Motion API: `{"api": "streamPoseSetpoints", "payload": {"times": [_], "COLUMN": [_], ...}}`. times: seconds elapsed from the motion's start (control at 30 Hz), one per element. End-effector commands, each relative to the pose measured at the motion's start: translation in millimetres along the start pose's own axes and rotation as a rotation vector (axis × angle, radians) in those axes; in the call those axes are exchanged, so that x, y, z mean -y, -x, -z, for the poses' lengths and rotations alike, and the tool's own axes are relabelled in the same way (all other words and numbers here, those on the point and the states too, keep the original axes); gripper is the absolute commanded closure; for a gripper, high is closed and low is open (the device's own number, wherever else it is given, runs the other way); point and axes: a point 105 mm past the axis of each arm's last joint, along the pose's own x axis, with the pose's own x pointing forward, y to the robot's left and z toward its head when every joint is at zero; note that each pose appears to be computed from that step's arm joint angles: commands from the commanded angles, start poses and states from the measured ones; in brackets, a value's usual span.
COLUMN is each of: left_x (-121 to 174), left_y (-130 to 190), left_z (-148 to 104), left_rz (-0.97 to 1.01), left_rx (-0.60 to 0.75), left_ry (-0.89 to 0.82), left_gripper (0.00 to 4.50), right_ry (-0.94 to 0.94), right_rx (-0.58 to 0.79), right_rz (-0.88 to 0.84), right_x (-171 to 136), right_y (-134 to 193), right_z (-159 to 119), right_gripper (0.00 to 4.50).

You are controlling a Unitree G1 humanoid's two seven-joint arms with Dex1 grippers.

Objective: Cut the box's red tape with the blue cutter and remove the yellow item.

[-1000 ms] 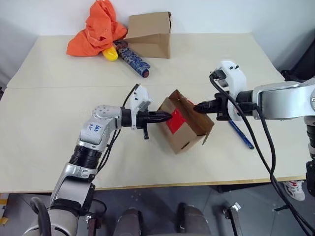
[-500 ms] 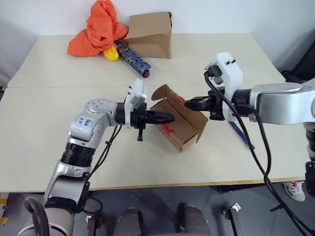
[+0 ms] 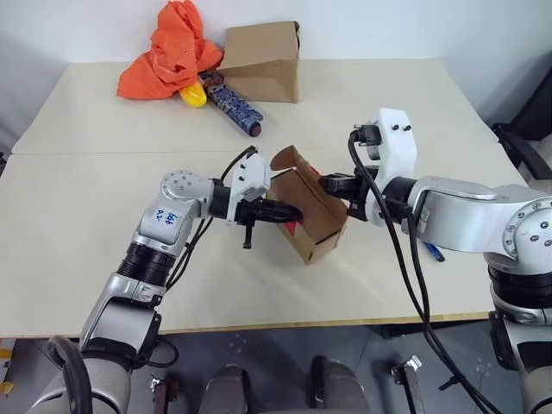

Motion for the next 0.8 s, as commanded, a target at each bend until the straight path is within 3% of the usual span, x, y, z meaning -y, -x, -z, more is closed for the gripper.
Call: {"api": "streamPoseSetpoints", "payload": {"times": [0.03, 0.43, 0.8], "left_x": [3.4, 17.0, 19.0], "left_y": [2.5, 23.1, 25.2], "left_z": [31.8, 44.3, 47.9], "left_rz": [0.006, 0.051, 0.006], "left_rx": [-0.149, -0.230, -0.226], "left_ry": [0.013, 0.052, 0.096], "left_gripper": [4.50, 4.50, 4.50], "right_ry": [0.011, 0.068, 0.009], "right_rx": [0.053, -0.046, -0.236], "right_rz": [-0.025, 0.096, 0.127], "right_x": [-7.4, 48.6, 77.8], "right_y": [9.6, 27.8, 25.8], "right_z": [-7.9, -9.7, 28.8], "right_gripper": [4.44, 4.44, 4.44]}}
